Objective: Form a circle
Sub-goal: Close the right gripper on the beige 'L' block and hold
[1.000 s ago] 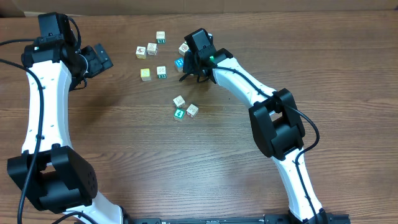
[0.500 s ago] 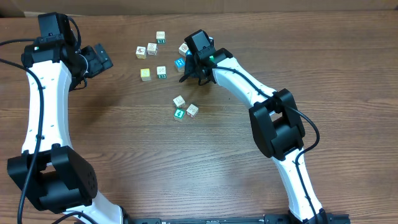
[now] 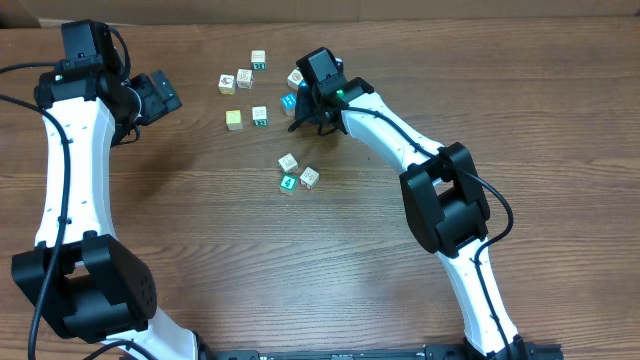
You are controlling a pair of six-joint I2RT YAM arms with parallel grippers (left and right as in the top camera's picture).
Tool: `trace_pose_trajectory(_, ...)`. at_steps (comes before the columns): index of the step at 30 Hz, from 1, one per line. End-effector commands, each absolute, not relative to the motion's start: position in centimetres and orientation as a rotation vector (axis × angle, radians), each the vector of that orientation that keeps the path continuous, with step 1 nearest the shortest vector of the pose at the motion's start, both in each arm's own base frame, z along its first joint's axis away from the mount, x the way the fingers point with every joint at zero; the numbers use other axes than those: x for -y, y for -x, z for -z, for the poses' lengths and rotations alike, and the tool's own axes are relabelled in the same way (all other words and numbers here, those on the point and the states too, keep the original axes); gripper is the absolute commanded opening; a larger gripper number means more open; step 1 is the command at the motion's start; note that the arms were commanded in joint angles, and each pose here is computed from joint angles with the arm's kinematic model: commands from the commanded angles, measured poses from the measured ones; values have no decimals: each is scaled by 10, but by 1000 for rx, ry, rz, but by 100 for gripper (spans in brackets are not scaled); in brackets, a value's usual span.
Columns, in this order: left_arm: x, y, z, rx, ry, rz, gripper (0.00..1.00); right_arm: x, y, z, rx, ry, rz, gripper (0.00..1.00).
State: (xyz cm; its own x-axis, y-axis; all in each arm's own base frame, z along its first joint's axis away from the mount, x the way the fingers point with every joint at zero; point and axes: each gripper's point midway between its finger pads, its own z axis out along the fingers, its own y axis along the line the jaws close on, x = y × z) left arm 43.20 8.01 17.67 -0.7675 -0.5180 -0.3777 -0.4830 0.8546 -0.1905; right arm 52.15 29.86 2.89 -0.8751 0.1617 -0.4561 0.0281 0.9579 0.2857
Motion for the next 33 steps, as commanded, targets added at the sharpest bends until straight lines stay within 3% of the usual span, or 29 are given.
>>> trace_pose_trajectory(1,-77,-433,-174,-2613,739,120,100,-298,-525,-24,-2601,-136,-359,53)
trace_pose_trajectory(13,-77,-433,-174,-2613,739,120,99,-296,-516,-18,-2647,-130,-353,52)
trace_pose_trajectory(21,-77,-433,-174,-2614,739,120,99,-288,-510,-13,-2687,-140,-322,43)
trace_pose_trajectory(33,-77,-433,-174,-2614,739,120,99,-293,-518,-18,-2646,-140,-351,44)
